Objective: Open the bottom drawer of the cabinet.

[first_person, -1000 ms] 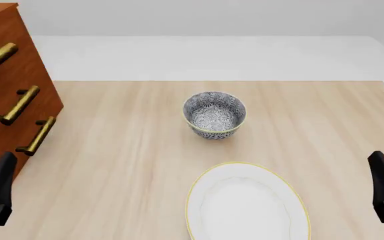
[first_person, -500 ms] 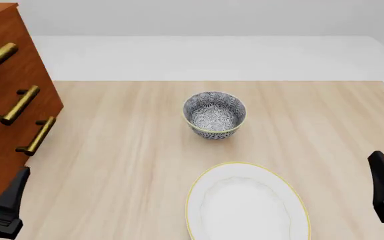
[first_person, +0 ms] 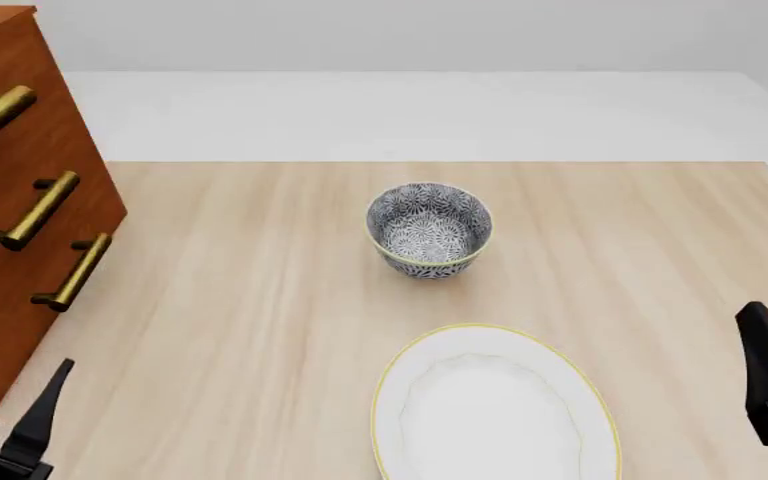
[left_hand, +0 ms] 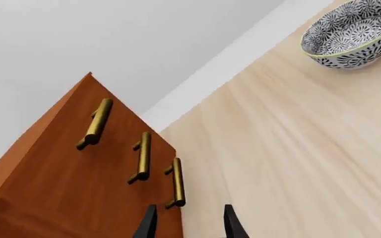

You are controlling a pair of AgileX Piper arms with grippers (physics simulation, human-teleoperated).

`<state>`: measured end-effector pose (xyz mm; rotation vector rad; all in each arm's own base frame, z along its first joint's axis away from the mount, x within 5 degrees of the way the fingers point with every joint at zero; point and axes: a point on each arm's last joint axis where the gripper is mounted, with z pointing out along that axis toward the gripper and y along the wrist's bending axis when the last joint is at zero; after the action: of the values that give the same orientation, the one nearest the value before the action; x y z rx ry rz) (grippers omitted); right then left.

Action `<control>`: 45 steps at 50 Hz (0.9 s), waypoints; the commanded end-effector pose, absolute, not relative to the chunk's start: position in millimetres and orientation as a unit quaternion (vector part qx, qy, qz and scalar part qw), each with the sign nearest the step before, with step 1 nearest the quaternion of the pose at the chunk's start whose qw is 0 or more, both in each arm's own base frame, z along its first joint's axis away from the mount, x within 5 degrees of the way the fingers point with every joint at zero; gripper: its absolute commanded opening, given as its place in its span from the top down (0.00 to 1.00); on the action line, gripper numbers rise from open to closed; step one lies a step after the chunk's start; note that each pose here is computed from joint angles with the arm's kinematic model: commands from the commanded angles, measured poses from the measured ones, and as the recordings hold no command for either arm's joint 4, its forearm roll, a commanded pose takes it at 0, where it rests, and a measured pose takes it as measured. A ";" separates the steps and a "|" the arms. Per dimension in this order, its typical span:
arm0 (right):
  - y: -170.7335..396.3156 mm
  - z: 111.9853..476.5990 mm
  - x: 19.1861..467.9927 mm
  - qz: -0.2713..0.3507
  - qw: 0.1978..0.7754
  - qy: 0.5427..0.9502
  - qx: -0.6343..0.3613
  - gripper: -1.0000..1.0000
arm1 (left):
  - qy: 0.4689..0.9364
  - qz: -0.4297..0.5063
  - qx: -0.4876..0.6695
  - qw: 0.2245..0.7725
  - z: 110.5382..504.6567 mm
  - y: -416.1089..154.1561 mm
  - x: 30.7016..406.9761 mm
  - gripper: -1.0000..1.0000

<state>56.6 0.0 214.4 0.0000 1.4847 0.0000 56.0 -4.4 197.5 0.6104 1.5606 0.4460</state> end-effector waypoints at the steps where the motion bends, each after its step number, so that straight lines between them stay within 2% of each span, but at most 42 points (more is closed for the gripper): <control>1: 0.0 214.4 56.6 0.000 0.737 0.676 0.000 0.00 | 0.680 0.232 0.295 0.630 196.3 -3.2 56.0 0.00; 14: 0.0 214.4 56.6 0.000 0.737 0.676 0.000 0.00 | 0.680 0.253 0.338 0.599 191.3 -3.5 55.3 0.00; 17: 0.0 214.4 56.6 0.000 0.737 0.676 0.000 0.00 | 0.668 0.288 0.372 0.576 189.8 -2.5 55.1 0.00; 26: 0.0 214.4 56.6 0.000 0.737 0.676 0.000 0.00 | 0.672 0.287 0.368 0.575 189.4 -2.1 55.1 0.00; 29: 0.0 214.4 56.6 0.000 0.737 0.676 0.000 0.00 | 0.671 0.301 0.369 0.568 189.6 -0.9 55.2 0.00; 30: 0.0 214.4 56.6 0.000 0.737 0.676 0.000 0.00 | 0.679 0.303 0.381 0.549 186.0 -0.4 54.6 0.00; 31: 0.0 214.4 56.6 0.000 0.737 0.676 0.000 0.00 | 0.670 0.303 0.374 0.565 189.1 -1.0 55.1 0.00; 36: 0.0 214.4 56.6 0.000 0.737 0.676 0.000 0.00 | 0.673 0.307 0.377 0.557 188.4 -0.4 55.8 0.00; 41: 0.0 214.4 56.6 0.000 0.737 0.676 0.000 0.00 | 0.678 0.315 0.383 0.542 191.9 1.0 76.6 0.00; 45: 0.0 214.4 56.6 0.000 0.737 0.676 0.000 0.00 | 0.675 0.311 0.383 0.550 193.6 -0.1 93.3 0.00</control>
<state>56.6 0.0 214.4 -0.0001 1.4848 -0.0001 68.1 -0.7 192.4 0.8800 1.5908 0.7128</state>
